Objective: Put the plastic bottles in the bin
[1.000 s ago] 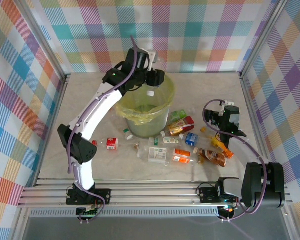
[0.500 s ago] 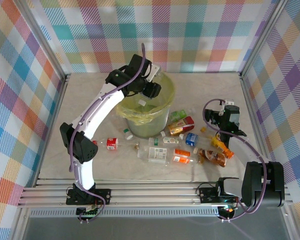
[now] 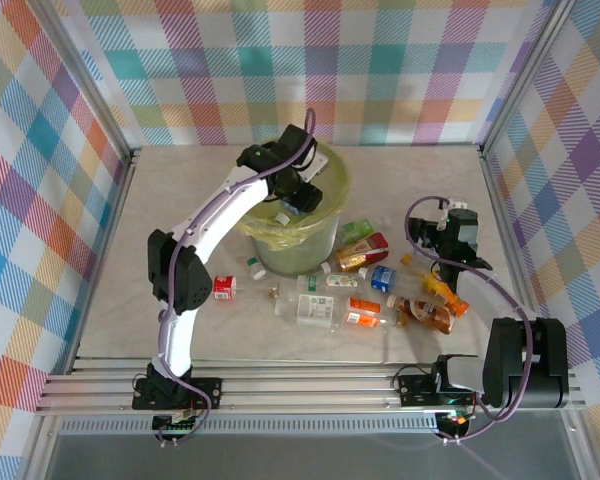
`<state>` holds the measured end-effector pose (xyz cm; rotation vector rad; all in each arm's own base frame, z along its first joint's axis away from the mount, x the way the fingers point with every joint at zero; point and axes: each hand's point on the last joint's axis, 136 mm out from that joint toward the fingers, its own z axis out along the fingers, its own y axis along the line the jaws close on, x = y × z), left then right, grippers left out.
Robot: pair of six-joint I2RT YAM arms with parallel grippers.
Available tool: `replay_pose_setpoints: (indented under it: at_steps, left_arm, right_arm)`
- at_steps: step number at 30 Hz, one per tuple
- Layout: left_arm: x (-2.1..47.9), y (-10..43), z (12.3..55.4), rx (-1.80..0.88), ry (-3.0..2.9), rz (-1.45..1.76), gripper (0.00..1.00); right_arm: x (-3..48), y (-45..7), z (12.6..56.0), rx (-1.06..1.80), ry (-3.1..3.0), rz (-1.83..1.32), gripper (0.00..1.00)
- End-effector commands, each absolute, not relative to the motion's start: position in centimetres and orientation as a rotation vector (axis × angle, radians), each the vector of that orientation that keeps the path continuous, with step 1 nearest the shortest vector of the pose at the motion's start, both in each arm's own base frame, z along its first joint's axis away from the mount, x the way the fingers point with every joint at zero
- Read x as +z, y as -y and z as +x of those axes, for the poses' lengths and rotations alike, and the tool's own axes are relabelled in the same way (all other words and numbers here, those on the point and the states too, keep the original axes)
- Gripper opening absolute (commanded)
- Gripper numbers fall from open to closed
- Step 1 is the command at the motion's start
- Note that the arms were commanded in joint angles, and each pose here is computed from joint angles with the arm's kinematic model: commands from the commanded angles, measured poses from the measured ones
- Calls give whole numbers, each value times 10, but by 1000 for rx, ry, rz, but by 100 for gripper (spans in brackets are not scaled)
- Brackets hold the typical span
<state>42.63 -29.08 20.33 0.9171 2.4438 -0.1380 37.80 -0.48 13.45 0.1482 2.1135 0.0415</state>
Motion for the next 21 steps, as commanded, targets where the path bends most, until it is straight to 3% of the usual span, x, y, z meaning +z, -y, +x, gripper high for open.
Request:
replay_pose_setpoints:
  at_steps: [1, 13, 21]
  left_arm:
    - [193, 288, 426, -97, -2469, 965, 46]
    - [145, 280, 432, 6, -2558, 1016, 50]
    - [126, 272, 435, 84, -2588, 1029, 61]
  right_arm:
    - [147, 2, 386, 37, -2088, 128, 100]
    - [147, 3, 387, 28, -2088, 130, 100]
    - [147, 3, 387, 23, -2089, 130, 100]
